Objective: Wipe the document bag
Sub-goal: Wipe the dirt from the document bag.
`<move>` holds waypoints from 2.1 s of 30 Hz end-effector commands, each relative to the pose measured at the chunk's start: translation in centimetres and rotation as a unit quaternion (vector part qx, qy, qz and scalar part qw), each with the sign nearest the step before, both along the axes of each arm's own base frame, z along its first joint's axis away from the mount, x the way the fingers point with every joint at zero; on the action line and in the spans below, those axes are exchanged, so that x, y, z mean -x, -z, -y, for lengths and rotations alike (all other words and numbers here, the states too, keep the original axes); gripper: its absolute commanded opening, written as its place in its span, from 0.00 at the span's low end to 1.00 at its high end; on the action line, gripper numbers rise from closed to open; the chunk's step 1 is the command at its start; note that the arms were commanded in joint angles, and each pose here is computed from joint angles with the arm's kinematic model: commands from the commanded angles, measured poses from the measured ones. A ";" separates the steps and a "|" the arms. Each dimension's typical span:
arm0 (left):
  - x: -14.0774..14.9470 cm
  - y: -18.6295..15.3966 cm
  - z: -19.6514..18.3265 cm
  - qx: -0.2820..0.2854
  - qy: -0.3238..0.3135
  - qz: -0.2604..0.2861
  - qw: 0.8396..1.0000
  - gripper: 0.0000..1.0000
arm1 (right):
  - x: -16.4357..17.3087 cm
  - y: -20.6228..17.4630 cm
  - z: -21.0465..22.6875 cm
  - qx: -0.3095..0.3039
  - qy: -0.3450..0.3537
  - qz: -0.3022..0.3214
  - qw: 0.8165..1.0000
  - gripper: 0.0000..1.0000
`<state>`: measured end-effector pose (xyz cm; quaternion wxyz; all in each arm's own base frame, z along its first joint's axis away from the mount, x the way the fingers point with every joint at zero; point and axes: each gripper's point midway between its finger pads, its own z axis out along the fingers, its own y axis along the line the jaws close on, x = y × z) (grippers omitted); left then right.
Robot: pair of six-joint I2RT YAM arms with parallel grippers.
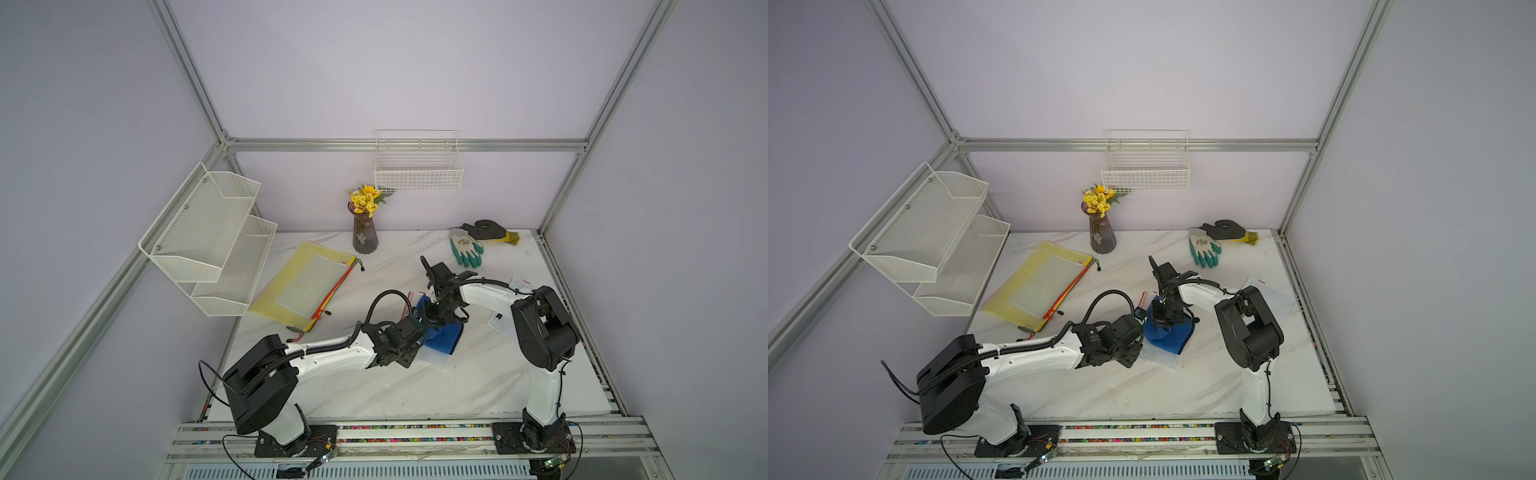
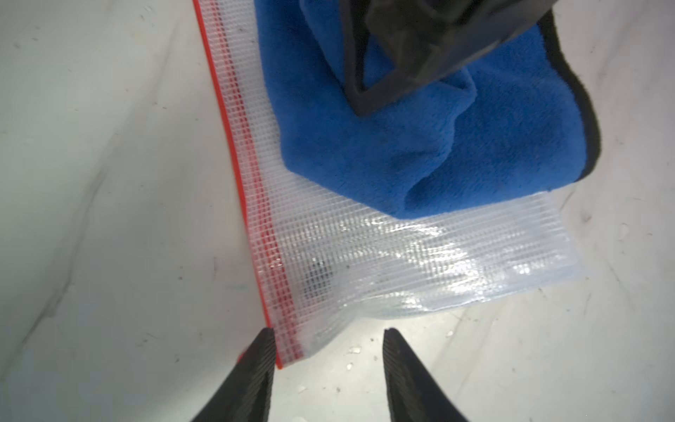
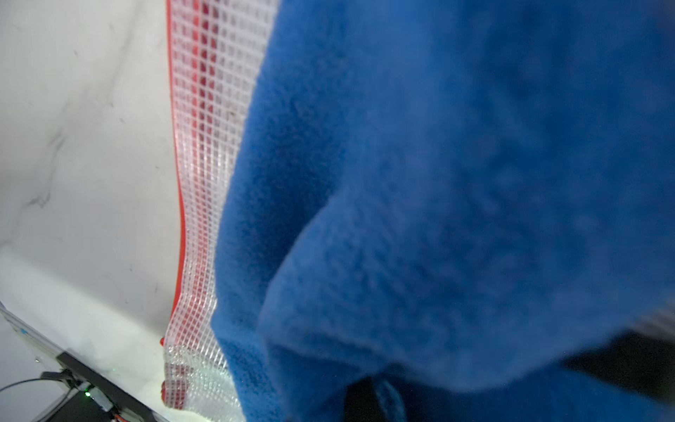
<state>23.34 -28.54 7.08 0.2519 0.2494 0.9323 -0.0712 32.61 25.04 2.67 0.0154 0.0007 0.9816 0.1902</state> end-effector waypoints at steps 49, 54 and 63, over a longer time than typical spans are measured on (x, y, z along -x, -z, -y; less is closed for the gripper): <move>-1.3 6.4 -9.4 -0.058 -0.213 -0.090 0.971 0.00 | 4.4 -3.4 -3.3 -0.005 -0.104 -0.011 0.994 0.00; -1.5 6.2 -8.1 -0.018 -0.214 -0.103 0.971 0.00 | 8.0 -2.2 -8.9 -0.087 -0.142 -0.078 0.983 0.00; -0.8 7.3 -9.0 0.004 -0.229 -0.125 0.965 0.00 | 10.6 5.9 -9.6 -0.116 -0.065 -0.182 0.974 0.00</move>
